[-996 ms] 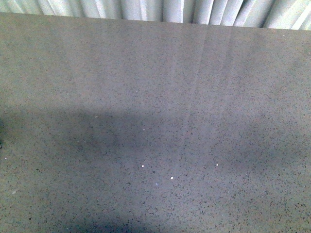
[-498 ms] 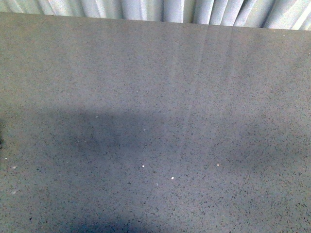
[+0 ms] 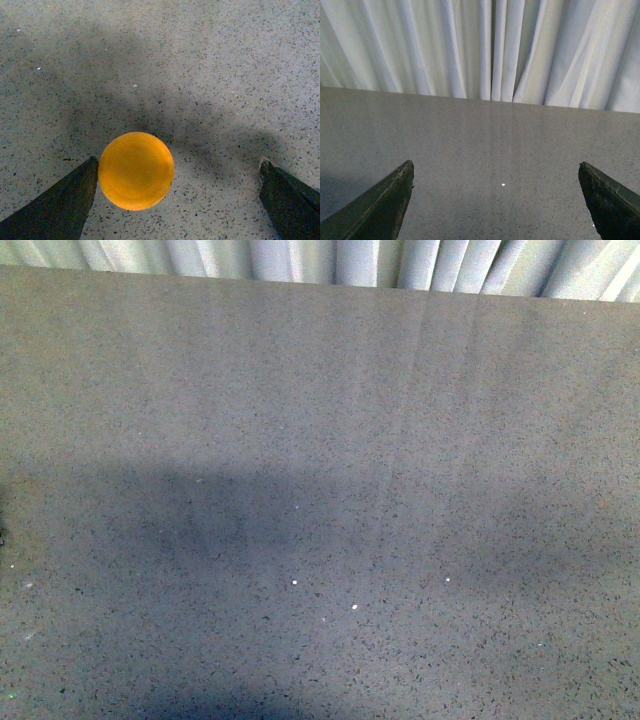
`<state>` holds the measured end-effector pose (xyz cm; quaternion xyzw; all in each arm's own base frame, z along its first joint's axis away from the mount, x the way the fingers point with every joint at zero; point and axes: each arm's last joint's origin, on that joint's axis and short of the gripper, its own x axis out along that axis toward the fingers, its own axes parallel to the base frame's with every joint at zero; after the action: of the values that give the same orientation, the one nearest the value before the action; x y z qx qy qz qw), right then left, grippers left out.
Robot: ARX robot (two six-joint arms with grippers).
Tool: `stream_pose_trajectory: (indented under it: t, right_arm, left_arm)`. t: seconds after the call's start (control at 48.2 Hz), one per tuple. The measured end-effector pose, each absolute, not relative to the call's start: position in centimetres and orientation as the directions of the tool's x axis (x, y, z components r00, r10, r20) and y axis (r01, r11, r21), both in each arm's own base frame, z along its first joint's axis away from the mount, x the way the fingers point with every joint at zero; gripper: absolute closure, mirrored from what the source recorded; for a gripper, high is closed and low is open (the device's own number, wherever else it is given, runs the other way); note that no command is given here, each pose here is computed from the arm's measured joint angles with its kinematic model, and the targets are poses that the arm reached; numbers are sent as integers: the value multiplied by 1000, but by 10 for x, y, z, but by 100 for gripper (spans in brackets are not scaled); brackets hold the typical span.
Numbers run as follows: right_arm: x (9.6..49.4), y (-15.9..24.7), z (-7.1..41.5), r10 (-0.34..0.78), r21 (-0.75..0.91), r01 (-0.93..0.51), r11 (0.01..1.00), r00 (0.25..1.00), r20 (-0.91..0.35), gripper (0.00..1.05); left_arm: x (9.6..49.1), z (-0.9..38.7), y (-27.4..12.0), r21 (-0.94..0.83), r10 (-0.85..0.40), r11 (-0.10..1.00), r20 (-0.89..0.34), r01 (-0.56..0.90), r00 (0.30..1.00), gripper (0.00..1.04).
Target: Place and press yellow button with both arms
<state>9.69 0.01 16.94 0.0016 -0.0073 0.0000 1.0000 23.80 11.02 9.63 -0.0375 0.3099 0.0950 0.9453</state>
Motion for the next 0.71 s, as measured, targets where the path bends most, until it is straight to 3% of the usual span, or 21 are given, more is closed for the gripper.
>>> stream_pose_trajectory:
  t: [0.602, 0.706]
  right_arm:
    - [97, 0, 169, 0, 3, 0, 1000, 1000, 15, 9]
    - [97, 0, 169, 0, 3, 0, 1000, 1000, 15, 9]
  left_arm:
    - [249, 88, 122, -7, 187, 970, -613, -242, 768, 9]
    - [249, 87, 123, -6, 189, 970, -614, -243, 767, 19]
